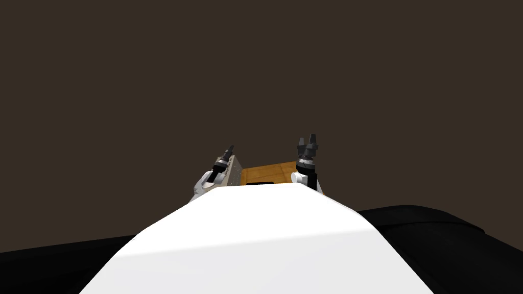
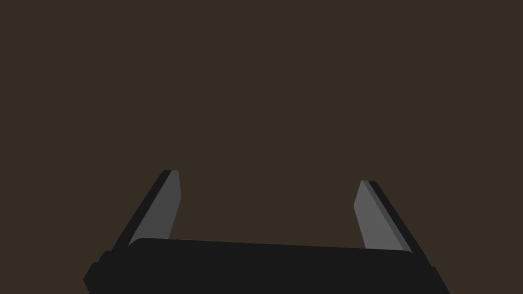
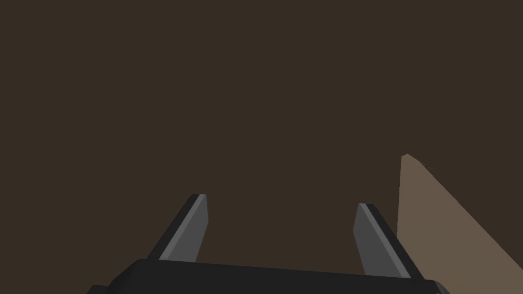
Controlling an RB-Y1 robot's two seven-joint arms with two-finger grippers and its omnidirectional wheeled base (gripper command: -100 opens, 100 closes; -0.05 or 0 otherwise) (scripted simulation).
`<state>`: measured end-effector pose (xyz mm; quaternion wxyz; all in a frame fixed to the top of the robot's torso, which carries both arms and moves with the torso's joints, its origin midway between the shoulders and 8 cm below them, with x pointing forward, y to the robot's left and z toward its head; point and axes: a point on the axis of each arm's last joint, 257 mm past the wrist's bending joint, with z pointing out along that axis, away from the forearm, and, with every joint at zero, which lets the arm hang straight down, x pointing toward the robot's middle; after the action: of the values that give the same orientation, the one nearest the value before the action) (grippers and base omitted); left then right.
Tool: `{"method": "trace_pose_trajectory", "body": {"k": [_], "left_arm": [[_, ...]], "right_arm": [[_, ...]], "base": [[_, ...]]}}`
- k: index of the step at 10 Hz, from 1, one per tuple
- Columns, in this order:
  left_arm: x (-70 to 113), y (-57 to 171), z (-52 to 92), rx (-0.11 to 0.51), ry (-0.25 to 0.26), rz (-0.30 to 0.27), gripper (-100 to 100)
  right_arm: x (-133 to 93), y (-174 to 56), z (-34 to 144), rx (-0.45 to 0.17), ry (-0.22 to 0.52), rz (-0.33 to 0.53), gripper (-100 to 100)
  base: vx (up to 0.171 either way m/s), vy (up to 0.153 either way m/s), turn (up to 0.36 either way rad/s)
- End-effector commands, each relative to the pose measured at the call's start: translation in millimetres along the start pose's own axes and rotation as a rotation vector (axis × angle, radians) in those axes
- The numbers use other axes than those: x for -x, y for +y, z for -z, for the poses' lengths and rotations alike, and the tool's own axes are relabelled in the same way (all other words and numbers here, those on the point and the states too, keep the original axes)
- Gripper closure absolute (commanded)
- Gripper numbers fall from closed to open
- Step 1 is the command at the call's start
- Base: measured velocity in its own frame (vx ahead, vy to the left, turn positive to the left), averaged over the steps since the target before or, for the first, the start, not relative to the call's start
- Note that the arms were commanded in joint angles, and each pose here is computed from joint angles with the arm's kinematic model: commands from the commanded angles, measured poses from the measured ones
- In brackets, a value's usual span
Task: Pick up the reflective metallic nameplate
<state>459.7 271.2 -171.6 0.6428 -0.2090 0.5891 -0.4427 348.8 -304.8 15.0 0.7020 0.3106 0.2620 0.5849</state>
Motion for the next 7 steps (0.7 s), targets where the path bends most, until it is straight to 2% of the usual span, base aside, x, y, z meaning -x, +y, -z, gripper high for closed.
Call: {"method": "trace_pose_trajectory", "body": {"k": [1,2,3,5,7], "left_arm": [[-13.1,25,4.7,0.056,0.047,-0.037,-100],[-21.5,43,8.1,0.092,0.084,-0.068,-100],[-23.0,52,11.8,0.113,0.088,-0.068,-100],[-38.5,87,22.4,0.186,0.162,-0.128,-100],[-39.6,98,28.0,0.211,0.167,-0.128,-100]], "right_arm": [[0,0,0.0,0.0,0.0,0.0,0],[0,0,0.0,0.0,0.0,0.0,0],[0,0,0.0,0.0,0.0,0.0,0],[0,0,0.0,0.0,0.0,0.0,0],[0,0,0.0,0.0,0.0,0.0,0]], "base": [[0.001,0.004,-0.108],[0.004,0.002,-0.197],[0.004,0.004,-0.067],[0.008,0.0,-0.158],[0.006,0.004,-0.014]]}}
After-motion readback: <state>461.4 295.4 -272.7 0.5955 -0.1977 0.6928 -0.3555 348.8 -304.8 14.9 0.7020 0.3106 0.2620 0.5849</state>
